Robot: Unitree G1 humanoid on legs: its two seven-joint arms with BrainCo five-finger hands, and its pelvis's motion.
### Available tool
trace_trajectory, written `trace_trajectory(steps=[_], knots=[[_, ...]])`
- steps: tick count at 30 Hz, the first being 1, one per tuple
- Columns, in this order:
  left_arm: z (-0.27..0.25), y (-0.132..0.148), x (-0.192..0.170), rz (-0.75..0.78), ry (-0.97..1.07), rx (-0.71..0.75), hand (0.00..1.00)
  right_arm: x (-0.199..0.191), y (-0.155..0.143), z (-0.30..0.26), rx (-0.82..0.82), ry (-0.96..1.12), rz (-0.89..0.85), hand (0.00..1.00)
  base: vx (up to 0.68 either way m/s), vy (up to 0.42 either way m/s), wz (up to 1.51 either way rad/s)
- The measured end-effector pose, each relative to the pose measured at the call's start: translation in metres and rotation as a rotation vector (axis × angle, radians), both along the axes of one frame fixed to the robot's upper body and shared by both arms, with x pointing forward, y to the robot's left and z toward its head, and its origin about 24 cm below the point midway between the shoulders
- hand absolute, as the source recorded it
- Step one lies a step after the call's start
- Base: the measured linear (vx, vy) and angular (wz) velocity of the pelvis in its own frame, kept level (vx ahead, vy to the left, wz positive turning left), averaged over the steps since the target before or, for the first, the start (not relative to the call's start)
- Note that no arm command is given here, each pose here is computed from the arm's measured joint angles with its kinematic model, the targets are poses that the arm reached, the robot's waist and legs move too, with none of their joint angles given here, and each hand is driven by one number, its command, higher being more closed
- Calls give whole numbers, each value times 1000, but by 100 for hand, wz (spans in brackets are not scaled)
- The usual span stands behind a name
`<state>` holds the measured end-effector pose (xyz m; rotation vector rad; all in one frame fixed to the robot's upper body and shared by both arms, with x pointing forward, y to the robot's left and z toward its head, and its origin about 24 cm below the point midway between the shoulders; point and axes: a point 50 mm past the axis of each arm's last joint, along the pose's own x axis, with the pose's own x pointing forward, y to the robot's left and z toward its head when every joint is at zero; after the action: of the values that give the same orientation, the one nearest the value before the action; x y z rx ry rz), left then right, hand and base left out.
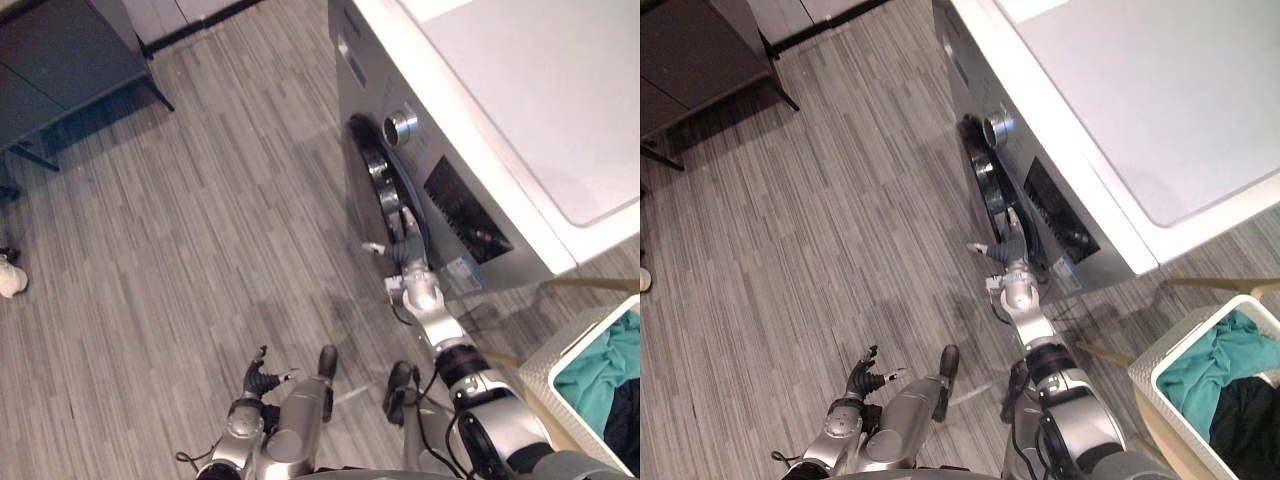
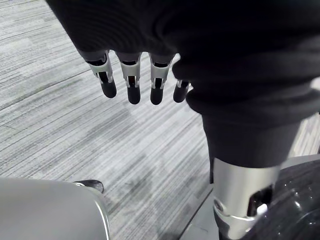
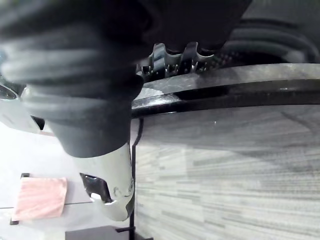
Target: Pick up the laundry basket with both hands and put the clothes into the washing machine.
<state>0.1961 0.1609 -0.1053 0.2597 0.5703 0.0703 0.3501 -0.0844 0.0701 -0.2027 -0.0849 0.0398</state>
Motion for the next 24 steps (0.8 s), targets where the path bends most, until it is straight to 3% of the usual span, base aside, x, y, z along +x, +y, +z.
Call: trace_trajectory(steps=[6,8,13,18,21,24], knots=[[22,-16,23,-39,-127,-21,0,-13,89,29,71,-53,276,0,-116,-67,39],[36,-33,37,-84,-196,-50,0,-23,127,80,100,-233,466,0,35,-114,143],[39,-39,36,-102,-215,-66,0,-21,132,139,166,-414,494,0,54,-71,93],[49,-42,45,-99,-258,-87,0,-28,124,156,265,-480,463,0,12,-4,-25],[74,-46,68,-113,-366,-85,0,-49,122,141,310,-494,506,0,-53,-47,-74],[99,-46,93,-129,-462,-58,0,-58,111,96,224,-395,532,0,-80,-14,-86]])
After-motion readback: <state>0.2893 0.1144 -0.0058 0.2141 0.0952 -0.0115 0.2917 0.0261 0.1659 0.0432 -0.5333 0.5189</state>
